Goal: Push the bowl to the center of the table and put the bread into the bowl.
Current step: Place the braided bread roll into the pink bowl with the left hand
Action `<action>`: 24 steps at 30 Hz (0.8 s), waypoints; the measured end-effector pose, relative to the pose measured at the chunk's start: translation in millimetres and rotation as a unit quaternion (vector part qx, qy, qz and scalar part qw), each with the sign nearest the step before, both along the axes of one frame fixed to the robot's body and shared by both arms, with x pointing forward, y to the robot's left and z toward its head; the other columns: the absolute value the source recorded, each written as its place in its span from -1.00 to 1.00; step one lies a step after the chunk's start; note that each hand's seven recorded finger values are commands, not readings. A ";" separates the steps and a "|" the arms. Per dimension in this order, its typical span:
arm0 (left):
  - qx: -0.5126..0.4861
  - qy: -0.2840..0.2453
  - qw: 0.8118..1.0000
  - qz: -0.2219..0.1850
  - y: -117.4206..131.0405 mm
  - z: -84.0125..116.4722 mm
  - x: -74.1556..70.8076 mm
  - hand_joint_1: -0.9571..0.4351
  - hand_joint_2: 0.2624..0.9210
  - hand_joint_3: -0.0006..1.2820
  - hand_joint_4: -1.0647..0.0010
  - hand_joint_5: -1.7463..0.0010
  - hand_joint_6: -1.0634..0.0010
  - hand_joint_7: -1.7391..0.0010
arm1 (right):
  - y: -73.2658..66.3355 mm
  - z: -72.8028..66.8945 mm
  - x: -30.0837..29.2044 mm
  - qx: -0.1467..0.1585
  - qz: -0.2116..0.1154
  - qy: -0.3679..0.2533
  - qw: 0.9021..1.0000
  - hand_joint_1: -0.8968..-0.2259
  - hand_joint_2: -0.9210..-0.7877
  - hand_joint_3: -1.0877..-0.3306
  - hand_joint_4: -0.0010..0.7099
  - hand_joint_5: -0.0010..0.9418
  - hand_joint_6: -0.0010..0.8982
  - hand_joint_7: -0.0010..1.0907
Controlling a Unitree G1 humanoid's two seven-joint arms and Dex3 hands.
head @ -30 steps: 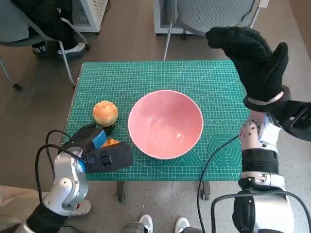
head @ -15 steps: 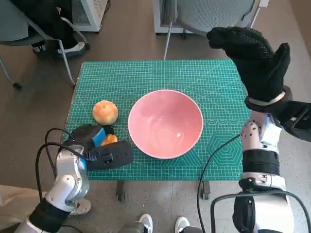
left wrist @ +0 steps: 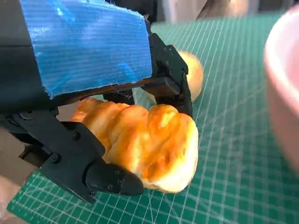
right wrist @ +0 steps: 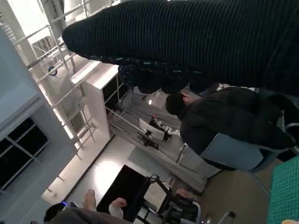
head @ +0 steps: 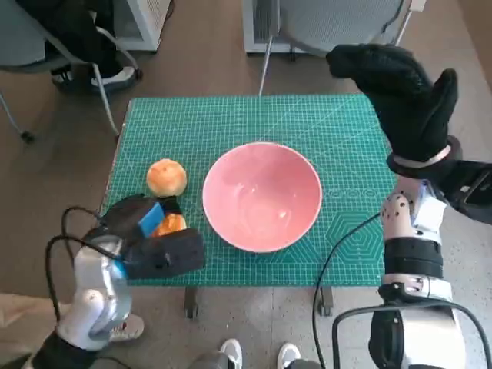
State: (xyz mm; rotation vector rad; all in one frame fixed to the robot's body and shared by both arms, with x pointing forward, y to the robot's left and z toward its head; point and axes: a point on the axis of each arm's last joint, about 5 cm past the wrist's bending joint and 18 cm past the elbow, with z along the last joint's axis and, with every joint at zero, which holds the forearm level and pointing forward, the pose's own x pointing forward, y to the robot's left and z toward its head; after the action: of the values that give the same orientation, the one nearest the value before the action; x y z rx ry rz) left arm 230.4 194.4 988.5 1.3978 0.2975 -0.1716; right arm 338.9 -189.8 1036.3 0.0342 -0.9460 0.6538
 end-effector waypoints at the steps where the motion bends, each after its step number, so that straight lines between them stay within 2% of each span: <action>1: -0.001 -0.004 1.000 0.000 0.3 1.5 -0.7 0.38 0.51 -0.38 -0.18 -0.63 -0.20 -0.21 | 0.0 0.0 0.0 0.000 0.000 0.000 1.000 -0.35 -1.00 -0.20 -0.10 -0.99 -0.07 -0.98; 7: -0.017 -0.021 1.000 -0.009 2.2 11.4 -9.0 0.38 0.45 -0.37 -0.24 -0.61 -0.32 -0.11 | 0.5 -0.5 0.0 0.000 0.001 0.001 1.000 -0.34 -1.00 -0.20 -0.10 -0.99 -0.07 -0.98; 11: -0.028 -0.052 0.998 -0.020 2.5 23.9 -15.2 0.38 0.53 -0.48 -0.29 -0.57 -0.35 -0.07 | 0.3 -0.7 0.0 0.000 0.000 0.001 1.000 -0.34 -1.00 -0.20 -0.10 -0.99 -0.07 -0.98; 15: -0.042 -0.078 0.996 -0.028 4.3 34.5 -19.6 0.38 0.71 -0.69 -0.37 -0.48 -0.38 -0.03 | 0.8 -0.9 0.0 0.001 0.001 0.002 1.000 -0.34 -1.00 -0.20 -0.10 -0.99 -0.08 -0.99; 24: -0.061 -0.135 0.987 -0.063 3.5 57.4 -27.5 0.38 0.79 -0.81 -0.45 -0.38 -0.37 -0.07 | 0.5 -2.0 0.3 0.003 0.003 0.006 1.000 -0.34 -1.00 -0.19 -0.09 -0.99 -0.09 -0.99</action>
State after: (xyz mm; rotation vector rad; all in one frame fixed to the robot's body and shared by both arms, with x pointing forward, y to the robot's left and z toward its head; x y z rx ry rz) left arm 202.9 197.8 1045.9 1.3004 -0.0269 -0.1008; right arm 339.3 -189.3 1034.3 0.0462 -0.9373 0.6550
